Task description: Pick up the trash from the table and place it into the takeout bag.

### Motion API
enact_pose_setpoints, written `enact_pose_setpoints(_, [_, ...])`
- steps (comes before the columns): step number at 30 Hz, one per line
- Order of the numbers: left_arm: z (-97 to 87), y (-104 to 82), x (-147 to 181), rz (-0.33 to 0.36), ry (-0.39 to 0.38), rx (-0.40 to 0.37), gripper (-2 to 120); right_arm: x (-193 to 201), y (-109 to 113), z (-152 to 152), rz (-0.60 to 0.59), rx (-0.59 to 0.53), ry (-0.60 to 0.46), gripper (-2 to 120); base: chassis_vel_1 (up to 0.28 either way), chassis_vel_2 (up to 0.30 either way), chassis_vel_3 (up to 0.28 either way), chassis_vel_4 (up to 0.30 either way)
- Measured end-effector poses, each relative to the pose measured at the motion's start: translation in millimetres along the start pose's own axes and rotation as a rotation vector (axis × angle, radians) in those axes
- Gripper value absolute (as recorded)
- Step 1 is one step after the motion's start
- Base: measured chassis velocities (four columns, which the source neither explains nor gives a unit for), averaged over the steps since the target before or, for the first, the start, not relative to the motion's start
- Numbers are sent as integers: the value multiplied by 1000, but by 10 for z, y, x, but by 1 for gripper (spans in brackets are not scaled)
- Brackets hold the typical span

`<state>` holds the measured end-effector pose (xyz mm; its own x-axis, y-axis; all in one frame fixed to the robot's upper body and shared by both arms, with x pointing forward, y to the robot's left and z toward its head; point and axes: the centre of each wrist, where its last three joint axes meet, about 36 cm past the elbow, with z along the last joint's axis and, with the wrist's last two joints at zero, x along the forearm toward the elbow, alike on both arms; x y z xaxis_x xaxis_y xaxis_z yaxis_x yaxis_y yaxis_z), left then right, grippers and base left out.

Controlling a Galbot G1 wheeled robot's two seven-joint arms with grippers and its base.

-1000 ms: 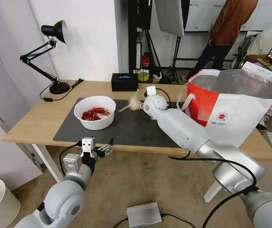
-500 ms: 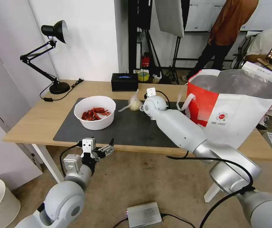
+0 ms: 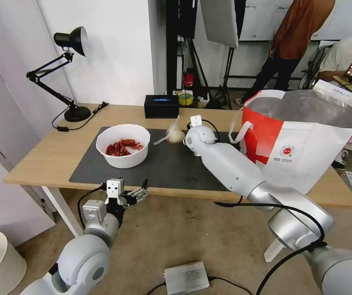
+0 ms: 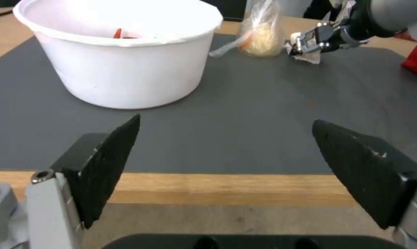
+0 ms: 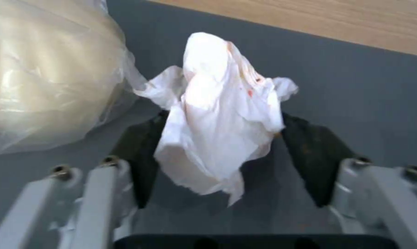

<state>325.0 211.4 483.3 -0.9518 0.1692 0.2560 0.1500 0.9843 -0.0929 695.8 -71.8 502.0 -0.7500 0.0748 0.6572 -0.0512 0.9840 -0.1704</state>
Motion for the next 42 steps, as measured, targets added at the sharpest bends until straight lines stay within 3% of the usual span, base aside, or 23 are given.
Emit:
enact_pose_setpoints(8, [-15, 8, -4, 1, -5, -5, 100, -12, -8, 17, -1, -9, 6, 35, 0, 0, 0, 0])
enact_pose_setpoints(12, [-20, 10, -7, 1, -6, -6, 100, -7, -25, 24, 7, -19, 10, 15, 0, 0, 0, 0])
enact_pose_setpoints(15, [-20, 11, -7, 1, -6, -7, 100, 10, -48, 15, 9, -31, 10, 10, 0, 0, 0, 0])
enact_pose_setpoints(24, [-19, 10, -5, 1, -7, -5, 100, 96, -35, -57, -13, -46, -6, 0, 0, 0, 0, 0])
enact_pose_setpoints(32, [-17, 11, 8, 0, -7, -3, 100, 265, -12, -182, -46, -68, -67, 0, 0, 0, 0, 0])
enact_pose_setpoints(42, [-16, 8, 25, -1, -7, 0, 100, 977, -261, -406, -103, -109, -211, 0, 0, 0, 0, 0])
